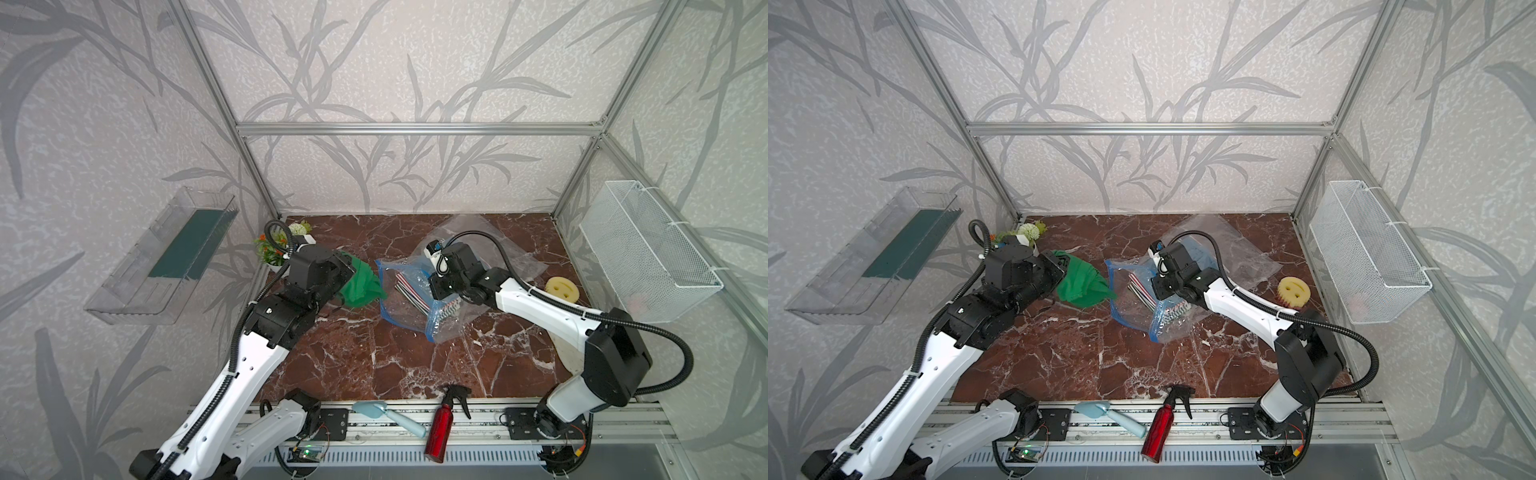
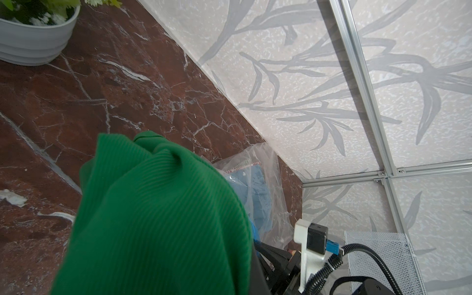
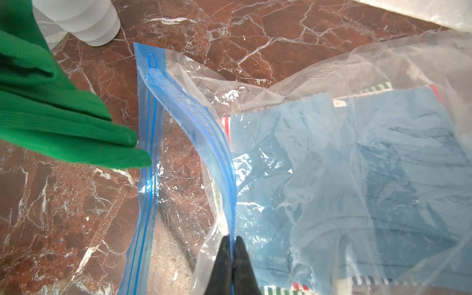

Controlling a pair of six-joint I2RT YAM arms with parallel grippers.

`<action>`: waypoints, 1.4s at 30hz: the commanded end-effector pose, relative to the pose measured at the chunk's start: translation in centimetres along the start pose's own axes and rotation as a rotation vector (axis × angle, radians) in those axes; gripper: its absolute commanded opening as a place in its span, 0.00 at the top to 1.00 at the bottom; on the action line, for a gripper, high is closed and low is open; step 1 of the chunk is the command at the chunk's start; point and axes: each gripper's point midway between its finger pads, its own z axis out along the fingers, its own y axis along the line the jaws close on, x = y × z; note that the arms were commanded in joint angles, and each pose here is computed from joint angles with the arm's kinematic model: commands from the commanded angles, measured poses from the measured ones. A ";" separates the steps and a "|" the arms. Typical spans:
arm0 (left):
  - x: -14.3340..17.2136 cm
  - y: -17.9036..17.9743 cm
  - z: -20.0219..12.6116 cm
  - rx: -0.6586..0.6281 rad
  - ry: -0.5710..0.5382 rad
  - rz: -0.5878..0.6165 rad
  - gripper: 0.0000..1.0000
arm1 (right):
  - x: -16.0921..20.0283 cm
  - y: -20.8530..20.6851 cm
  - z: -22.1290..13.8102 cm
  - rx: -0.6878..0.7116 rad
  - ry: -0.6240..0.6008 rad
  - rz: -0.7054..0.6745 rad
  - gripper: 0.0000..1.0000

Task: Take the tank top out of the vacuum bag
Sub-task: Place the tank top at the center of the board.

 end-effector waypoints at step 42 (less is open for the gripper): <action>-11.0 2.6 10.2 -0.073 -0.091 -0.020 1.00 | 0.4 0.9 0.8 -0.058 0.051 -0.001 1.00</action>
